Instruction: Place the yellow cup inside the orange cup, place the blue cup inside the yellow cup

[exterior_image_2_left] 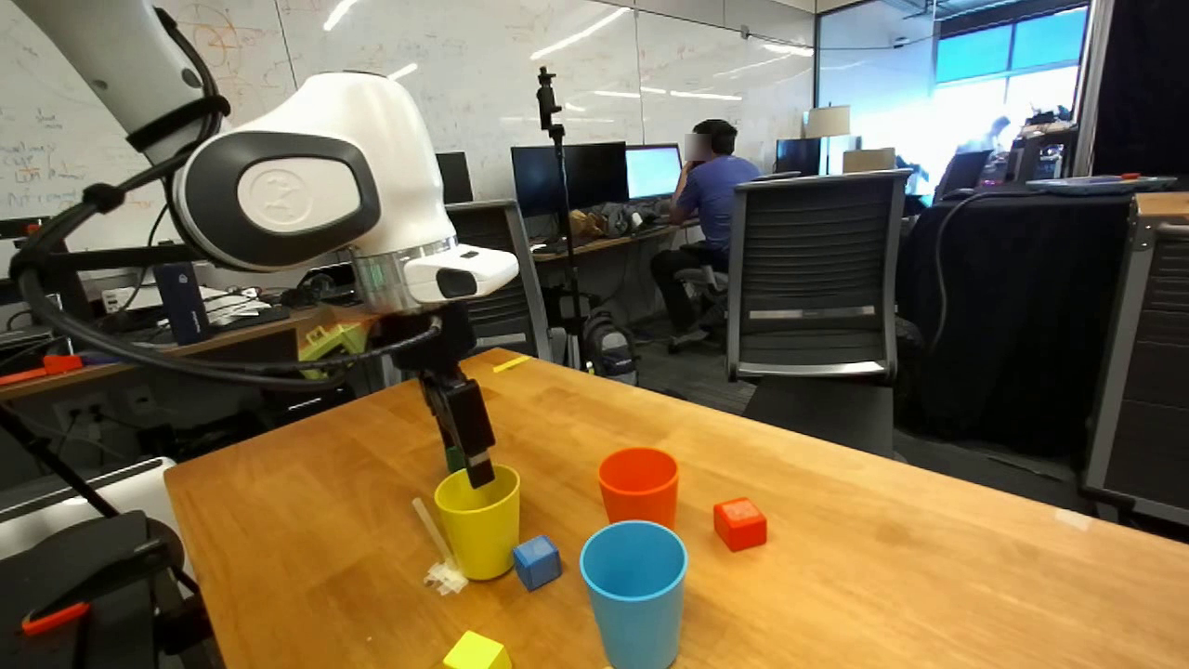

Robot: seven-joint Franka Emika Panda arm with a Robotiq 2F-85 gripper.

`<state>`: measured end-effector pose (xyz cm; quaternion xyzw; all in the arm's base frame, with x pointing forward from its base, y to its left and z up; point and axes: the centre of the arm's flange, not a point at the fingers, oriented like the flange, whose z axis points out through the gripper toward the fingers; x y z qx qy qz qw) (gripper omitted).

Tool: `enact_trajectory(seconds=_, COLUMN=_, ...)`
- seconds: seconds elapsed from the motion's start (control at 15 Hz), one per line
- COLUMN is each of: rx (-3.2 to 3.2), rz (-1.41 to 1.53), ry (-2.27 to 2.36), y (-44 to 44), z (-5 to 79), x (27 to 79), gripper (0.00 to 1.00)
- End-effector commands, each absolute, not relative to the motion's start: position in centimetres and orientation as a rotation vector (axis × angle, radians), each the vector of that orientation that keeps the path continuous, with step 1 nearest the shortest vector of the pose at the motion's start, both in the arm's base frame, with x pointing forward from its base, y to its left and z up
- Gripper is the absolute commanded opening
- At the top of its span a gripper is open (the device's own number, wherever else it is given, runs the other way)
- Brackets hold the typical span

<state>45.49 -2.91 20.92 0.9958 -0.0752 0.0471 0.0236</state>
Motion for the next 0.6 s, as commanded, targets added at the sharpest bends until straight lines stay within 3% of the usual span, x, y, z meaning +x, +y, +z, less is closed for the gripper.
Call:
enact_trajectory(seconds=0.0, rx=3.081, rz=0.163, ry=-0.223, y=-3.0, z=19.8, x=46.4, gripper=1.0)
enact_trajectory(seconds=0.07, rx=3.082, rz=0.156, ry=-0.221, y=-3.0, z=19.5, x=46.4, gripper=0.99)
enact_trajectory(seconds=0.13, rx=3.081, rz=0.15, ry=-0.221, y=-3.0, z=19.3, x=46.4, gripper=0.75)
enact_trajectory(seconds=0.27, rx=3.082, rz=0.139, ry=-0.222, y=-3.0, z=18.9, x=46.4, gripper=0.71)
enact_trajectory(seconds=0.53, rx=3.083, rz=0.121, ry=-0.224, y=-3.1, z=18.6, x=46.6, gripper=0.39)
